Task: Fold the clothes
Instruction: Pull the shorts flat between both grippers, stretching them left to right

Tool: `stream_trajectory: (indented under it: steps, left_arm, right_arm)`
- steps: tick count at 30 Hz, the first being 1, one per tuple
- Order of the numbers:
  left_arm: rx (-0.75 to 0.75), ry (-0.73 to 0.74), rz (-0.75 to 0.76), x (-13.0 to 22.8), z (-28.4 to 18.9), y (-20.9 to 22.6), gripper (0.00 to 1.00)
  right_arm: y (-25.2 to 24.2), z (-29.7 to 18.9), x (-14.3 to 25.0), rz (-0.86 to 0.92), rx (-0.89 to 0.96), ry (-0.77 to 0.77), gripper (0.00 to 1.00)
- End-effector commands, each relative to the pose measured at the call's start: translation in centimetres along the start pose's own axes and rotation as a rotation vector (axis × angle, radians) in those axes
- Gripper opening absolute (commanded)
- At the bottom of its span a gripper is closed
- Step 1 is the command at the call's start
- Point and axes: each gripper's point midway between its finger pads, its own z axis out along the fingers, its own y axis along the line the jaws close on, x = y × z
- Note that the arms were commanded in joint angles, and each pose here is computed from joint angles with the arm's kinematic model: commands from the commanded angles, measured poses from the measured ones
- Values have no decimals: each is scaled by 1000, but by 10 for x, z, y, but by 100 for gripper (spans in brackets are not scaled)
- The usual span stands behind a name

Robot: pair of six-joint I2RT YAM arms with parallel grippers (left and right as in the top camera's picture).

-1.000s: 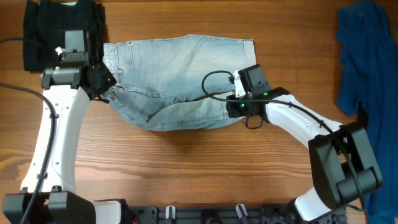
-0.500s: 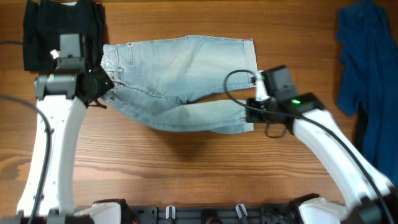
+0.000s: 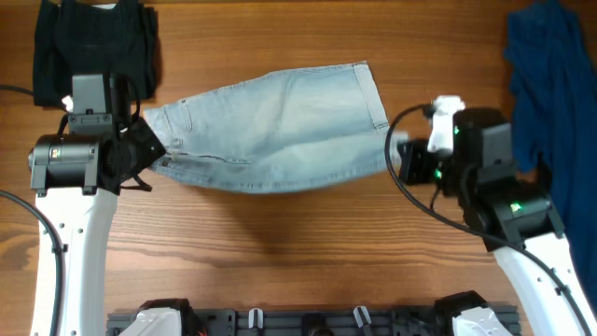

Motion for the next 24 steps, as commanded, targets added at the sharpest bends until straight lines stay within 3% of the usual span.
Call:
stream_trajectory:
  steps: [1,7,14,22,23,24]
  left_arm:
    - [31,-99,-33,-26,2,-10,4]
    - [50,-163,-60,-66,45,-35,4]
    - [-7,-110,-84,-79,120,-38,4]
    - [47,-209,-113,-112,172,-63,4]
    - [54,-216,-115,-114,175,-65,8]
    - [67,-220,-116,-116,176,-68,19]
  right_arm:
    - [-17,36,-22,-17,54,-14,4]
    - [-57,110,-38,25,109,18,4]
    - [-64,148,-51,22,86,-4,4]
    - [-66,201,-59,38,15,-73,4]
    - [-67,206,-59,54,13,-80,4]
    - [-68,211,-59,56,10,-86,4]
